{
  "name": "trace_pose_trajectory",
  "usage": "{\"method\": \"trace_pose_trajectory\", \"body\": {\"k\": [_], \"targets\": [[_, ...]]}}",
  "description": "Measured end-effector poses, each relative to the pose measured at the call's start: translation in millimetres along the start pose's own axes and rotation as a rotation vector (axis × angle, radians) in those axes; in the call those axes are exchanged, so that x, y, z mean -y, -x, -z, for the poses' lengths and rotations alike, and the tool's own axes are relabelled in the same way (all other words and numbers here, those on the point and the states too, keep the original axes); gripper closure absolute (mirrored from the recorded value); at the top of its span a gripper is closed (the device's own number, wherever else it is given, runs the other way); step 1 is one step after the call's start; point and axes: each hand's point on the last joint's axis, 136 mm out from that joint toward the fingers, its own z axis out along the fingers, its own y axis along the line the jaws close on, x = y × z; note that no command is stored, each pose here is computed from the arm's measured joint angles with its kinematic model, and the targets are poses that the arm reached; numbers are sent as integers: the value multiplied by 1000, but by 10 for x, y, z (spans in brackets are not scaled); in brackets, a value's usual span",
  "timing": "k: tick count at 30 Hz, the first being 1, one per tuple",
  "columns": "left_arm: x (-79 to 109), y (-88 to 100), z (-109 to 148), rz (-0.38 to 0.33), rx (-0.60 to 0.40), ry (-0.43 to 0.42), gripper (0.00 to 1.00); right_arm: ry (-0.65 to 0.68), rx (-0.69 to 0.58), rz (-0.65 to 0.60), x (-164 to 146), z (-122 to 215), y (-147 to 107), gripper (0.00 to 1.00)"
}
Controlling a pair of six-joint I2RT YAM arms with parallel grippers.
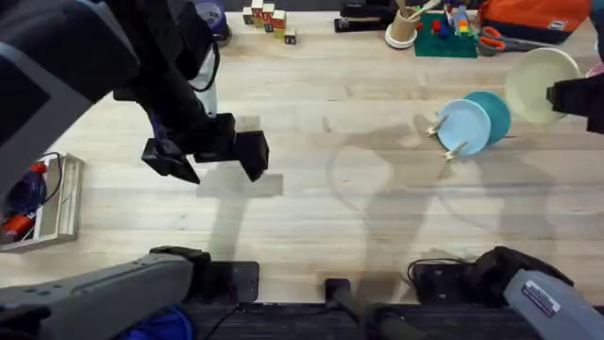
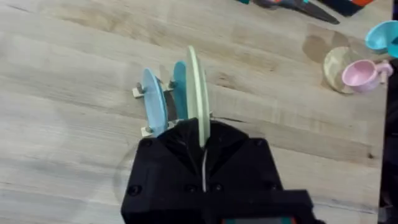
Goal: Pick up the plates from the table one by one and place each into a slot on the dish rack.
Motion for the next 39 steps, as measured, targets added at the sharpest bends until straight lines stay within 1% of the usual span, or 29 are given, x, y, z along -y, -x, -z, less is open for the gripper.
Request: {"method": "trace_pose_trajectory", "body": {"k": [9,33,39], "targets": [[0,-1,0,0,0,0,6,36,-38,-46,-38,-78,-65,971],[0,0,0,0,0,0,6,35,-38,-49,-36,-79,-62,971],[0,0,0,0,0,0,7,52,-63,-58,-76,-79,-121,971]]}}
